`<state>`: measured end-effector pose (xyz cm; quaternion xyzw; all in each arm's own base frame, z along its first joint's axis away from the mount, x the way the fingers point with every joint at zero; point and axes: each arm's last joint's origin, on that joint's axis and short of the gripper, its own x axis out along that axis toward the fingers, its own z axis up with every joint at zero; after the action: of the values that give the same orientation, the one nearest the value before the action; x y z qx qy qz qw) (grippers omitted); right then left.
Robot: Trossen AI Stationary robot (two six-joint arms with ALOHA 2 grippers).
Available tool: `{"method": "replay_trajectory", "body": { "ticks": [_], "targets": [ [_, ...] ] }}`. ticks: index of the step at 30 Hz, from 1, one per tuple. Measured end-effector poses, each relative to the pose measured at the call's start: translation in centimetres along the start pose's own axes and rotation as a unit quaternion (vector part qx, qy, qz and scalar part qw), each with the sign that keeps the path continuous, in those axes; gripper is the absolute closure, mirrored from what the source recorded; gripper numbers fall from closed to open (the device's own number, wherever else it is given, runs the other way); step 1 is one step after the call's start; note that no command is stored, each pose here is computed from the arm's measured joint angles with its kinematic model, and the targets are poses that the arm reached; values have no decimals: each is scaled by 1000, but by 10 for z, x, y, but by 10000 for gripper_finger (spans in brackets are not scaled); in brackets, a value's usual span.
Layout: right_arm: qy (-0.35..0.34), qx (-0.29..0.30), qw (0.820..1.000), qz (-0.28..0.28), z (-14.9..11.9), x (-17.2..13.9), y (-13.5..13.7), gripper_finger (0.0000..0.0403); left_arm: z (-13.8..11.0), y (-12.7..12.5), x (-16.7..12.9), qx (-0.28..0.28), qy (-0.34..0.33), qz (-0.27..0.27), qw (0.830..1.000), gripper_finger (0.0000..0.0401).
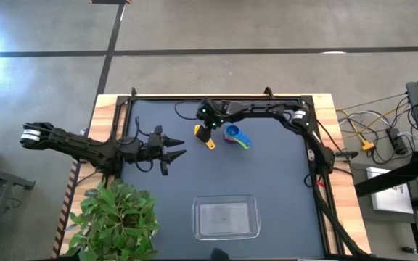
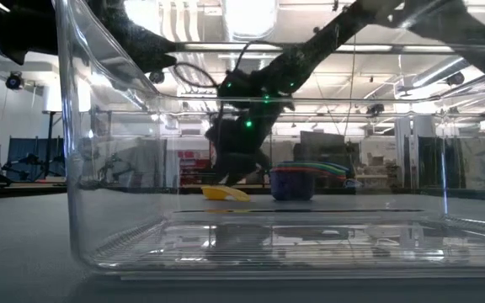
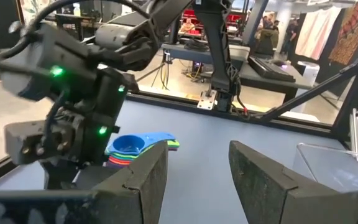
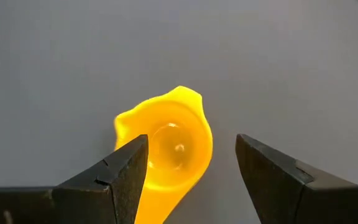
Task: Nest measuring cups in basket
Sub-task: Stack the yellow measuring cup on top of the blue measuring cup
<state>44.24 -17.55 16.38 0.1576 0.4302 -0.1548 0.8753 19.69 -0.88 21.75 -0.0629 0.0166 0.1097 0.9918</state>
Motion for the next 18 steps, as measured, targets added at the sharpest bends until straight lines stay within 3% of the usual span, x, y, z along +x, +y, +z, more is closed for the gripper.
{"method": "replay_trajectory", "body": {
  "ticks": [6, 9, 18],
  "targets": [
    [38, 3, 999, -7, 0, 16, -5, 178, -1, 0, 1, 1, 4, 1, 1000, 247],
    [43, 3, 999, -11, -1, 17, -5, 201, -1, 0, 1, 1, 4, 1, 1000, 247],
    [46, -14, 999, -7, 2, 7, -3, 381, -1, 0, 1, 1, 4, 1, 1000, 247]
  ]
}}
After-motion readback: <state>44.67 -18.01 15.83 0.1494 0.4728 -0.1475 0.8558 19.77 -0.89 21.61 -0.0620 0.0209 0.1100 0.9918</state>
